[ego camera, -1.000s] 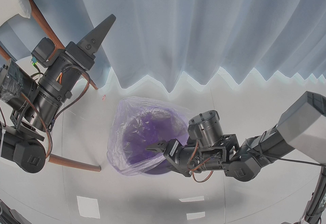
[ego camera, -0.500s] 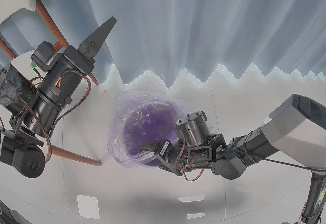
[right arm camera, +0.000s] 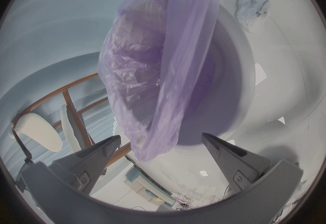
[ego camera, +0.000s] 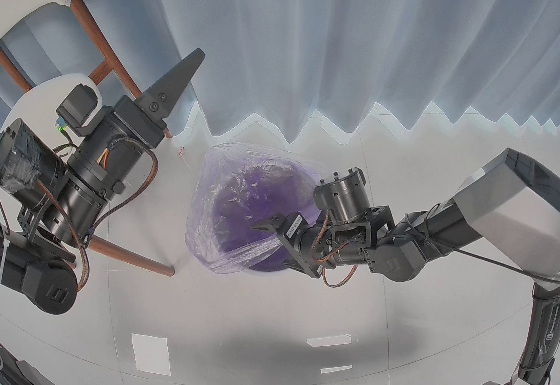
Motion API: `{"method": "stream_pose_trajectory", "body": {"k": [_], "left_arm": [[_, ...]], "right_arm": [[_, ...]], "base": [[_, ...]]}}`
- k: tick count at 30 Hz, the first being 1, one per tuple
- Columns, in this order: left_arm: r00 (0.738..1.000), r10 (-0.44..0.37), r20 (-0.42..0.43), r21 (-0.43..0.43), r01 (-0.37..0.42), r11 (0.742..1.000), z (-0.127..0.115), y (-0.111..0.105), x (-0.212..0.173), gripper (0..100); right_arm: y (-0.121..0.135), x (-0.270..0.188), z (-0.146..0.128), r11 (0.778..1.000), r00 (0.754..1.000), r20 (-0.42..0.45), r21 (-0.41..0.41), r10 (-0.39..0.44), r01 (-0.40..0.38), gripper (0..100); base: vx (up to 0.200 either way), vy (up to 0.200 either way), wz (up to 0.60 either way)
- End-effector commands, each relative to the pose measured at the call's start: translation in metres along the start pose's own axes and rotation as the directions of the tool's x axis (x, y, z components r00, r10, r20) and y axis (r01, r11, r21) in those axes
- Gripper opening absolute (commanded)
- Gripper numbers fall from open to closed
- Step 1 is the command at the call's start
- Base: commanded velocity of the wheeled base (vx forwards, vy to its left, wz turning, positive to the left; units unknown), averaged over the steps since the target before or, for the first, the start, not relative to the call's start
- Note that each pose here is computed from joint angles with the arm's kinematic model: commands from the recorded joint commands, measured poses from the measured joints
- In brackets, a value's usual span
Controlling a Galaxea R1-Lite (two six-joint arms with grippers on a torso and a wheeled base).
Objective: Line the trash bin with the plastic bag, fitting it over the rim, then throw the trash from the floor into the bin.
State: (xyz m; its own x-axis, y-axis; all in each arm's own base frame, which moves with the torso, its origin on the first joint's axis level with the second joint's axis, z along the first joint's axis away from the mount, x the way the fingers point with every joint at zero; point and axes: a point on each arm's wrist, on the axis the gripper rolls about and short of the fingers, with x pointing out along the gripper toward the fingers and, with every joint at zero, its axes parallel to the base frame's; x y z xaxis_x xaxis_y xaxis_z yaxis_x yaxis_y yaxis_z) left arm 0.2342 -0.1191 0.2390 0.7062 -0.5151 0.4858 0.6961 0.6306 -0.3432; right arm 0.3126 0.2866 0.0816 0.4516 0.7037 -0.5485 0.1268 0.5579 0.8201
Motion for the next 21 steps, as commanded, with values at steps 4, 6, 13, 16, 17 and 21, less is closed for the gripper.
{"method": "stream_pose_trajectory", "body": {"k": [4,6,13,16,17,21], "left_arm": [[1.0,0.005,-0.016,-0.002,-0.006,1.0,-0.003,0.002,-0.001,100],[1.0,0.024,-0.013,0.007,-0.024,1.0,-0.001,0.007,-0.002,100],[0.999,0.009,-0.052,0.011,-0.009,1.0,-0.003,0.012,-0.008,100],[0.997,-0.005,-0.071,0.007,0.005,1.0,-0.005,0.012,-0.01,100],[0.997,-0.007,-0.071,0.008,0.007,1.0,-0.005,0.012,-0.01,100],[0.997,-0.003,-0.073,0.009,0.003,1.0,-0.005,0.013,-0.01,100]], "right_arm": [[0.001,-0.013,0.007,1.0,1.0,0.011,0.02,-0.024,0.024,0],[0.001,-0.017,-0.001,0.999,0.999,-0.009,0.02,-0.046,0.046,0],[-0.014,-0.025,-0.023,0.994,0.992,-0.059,0.008,-0.109,0.11,0],[-0.025,-0.022,-0.036,0.988,0.985,-0.077,-0.011,-0.156,0.156,0],[-0.032,-0.019,-0.044,0.983,0.98,-0.083,-0.031,-0.181,0.179,0],[-0.046,-0.006,-0.054,0.975,0.978,-0.042,-0.102,-0.203,0.198,0]], "base": [[0.0,0.0,0.0],[0.0,0.0,0.0],[0.0,0.0,0.0],[0.0,0.0,0.0],[0.0,0.0,0.0],[0.0,0.0,0.0]]}}
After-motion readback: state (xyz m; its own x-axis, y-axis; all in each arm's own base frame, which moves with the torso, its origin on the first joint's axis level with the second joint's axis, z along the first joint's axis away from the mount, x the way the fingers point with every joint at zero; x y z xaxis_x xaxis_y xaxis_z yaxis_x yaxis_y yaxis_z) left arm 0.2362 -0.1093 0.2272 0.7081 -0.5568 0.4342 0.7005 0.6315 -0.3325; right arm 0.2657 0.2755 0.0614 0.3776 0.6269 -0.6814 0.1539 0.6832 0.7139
